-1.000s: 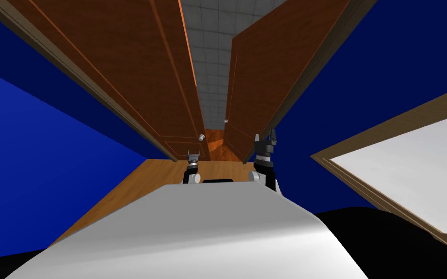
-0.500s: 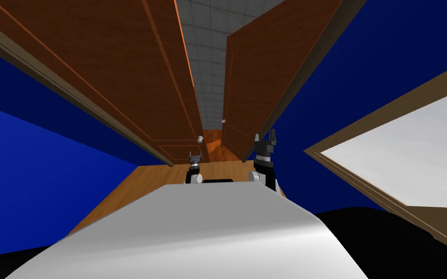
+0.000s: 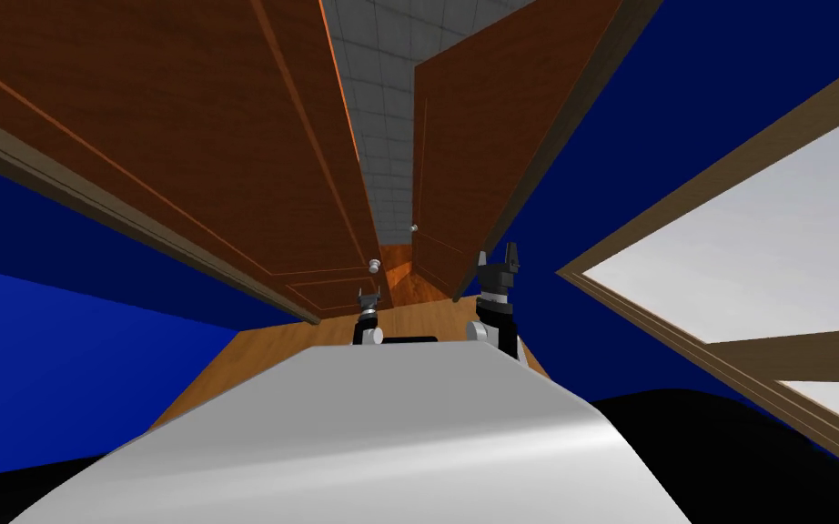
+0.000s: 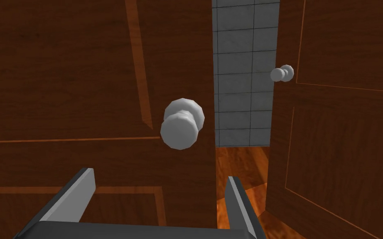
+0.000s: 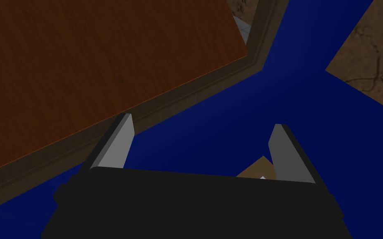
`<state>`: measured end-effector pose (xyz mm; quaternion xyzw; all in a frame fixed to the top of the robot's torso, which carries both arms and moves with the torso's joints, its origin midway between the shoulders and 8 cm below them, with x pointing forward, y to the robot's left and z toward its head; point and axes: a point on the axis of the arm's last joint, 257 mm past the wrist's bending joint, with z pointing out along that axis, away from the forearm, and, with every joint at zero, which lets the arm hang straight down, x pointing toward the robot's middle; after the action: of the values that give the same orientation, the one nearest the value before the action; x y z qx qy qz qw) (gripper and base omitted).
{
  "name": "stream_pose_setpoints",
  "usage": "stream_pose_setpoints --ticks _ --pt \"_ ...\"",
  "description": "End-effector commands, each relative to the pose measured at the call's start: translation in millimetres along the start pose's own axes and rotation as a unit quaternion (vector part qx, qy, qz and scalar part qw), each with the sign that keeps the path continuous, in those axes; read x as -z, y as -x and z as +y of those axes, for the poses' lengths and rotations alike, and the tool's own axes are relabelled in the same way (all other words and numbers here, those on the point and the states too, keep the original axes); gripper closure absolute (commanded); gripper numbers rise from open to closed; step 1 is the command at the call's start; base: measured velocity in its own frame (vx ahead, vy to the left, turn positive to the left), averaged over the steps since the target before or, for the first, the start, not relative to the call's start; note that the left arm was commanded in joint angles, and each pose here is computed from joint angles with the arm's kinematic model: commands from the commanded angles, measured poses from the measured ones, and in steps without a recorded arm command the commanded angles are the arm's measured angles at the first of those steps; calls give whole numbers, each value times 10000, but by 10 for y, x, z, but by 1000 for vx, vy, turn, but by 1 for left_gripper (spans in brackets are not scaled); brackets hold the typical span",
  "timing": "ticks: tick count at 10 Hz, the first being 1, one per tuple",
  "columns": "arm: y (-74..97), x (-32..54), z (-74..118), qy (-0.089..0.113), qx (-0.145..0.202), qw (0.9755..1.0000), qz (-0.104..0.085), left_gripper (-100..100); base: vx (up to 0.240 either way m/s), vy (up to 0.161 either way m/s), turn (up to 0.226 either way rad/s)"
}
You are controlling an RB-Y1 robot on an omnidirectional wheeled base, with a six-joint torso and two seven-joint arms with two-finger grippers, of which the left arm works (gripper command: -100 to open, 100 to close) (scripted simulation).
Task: Push the door open
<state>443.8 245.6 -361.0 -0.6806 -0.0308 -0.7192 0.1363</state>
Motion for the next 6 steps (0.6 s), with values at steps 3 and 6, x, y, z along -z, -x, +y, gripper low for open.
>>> stream_pose_setpoints --ticks 3,6 --pt "141 53 108 -48 356 9992 -186 -100 43 138 -162" --pt "229 98 197 -81 590 9978 -308 -100 19 97 -127"
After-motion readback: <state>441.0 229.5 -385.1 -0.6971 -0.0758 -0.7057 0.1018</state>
